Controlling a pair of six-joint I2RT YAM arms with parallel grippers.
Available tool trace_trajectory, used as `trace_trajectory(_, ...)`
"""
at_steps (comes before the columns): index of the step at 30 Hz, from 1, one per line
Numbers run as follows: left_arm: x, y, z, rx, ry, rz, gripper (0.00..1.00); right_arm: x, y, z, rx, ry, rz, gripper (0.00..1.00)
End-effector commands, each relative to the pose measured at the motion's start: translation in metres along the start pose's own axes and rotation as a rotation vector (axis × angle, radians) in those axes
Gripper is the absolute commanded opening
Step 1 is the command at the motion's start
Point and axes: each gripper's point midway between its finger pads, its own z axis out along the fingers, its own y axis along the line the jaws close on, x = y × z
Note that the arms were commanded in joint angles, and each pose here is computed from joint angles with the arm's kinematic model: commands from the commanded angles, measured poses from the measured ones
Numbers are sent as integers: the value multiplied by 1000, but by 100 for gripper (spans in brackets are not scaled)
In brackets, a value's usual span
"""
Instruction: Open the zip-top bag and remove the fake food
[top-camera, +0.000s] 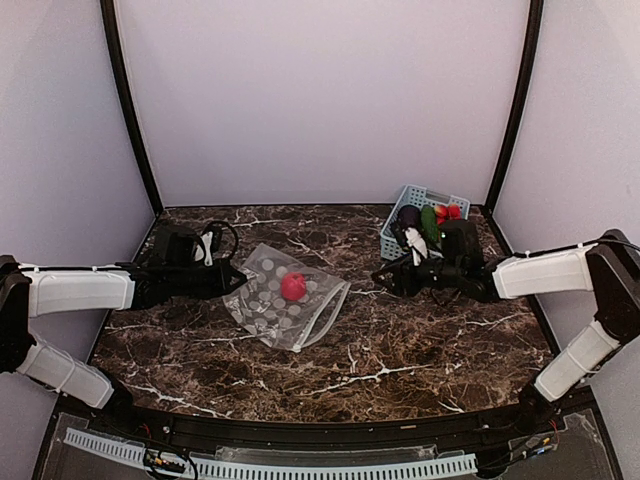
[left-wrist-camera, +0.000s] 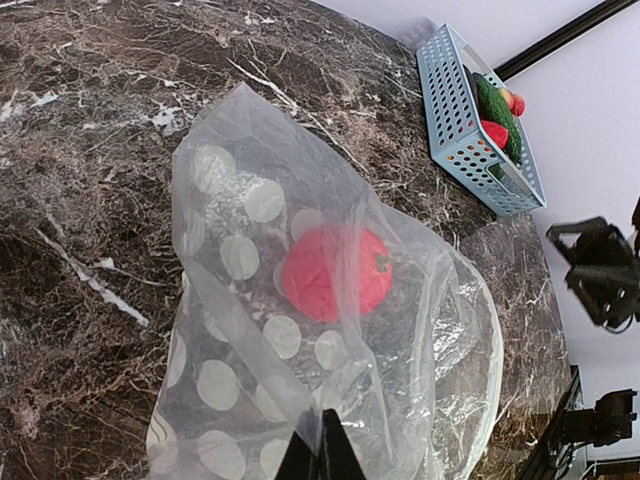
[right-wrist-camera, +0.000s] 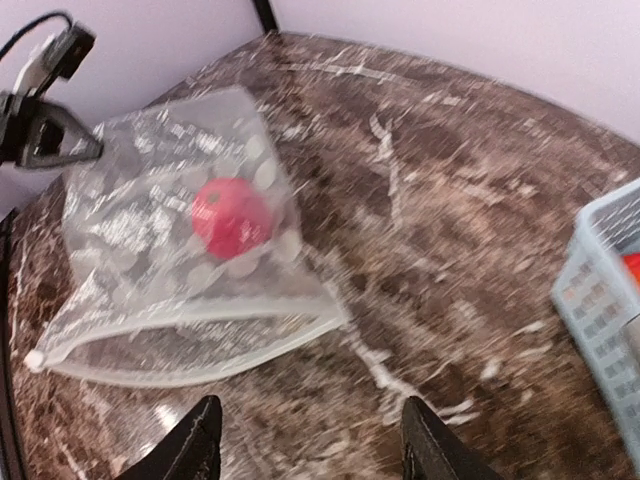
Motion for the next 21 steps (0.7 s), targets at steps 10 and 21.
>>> trace_trajectory(10,1,-1,-5,14,-2,-9,1,63,85,39,-219,16,36,53)
trace_trajectory(21,2,-5,-12,23,3,-12,1,67,104,88,-277,12,3,51)
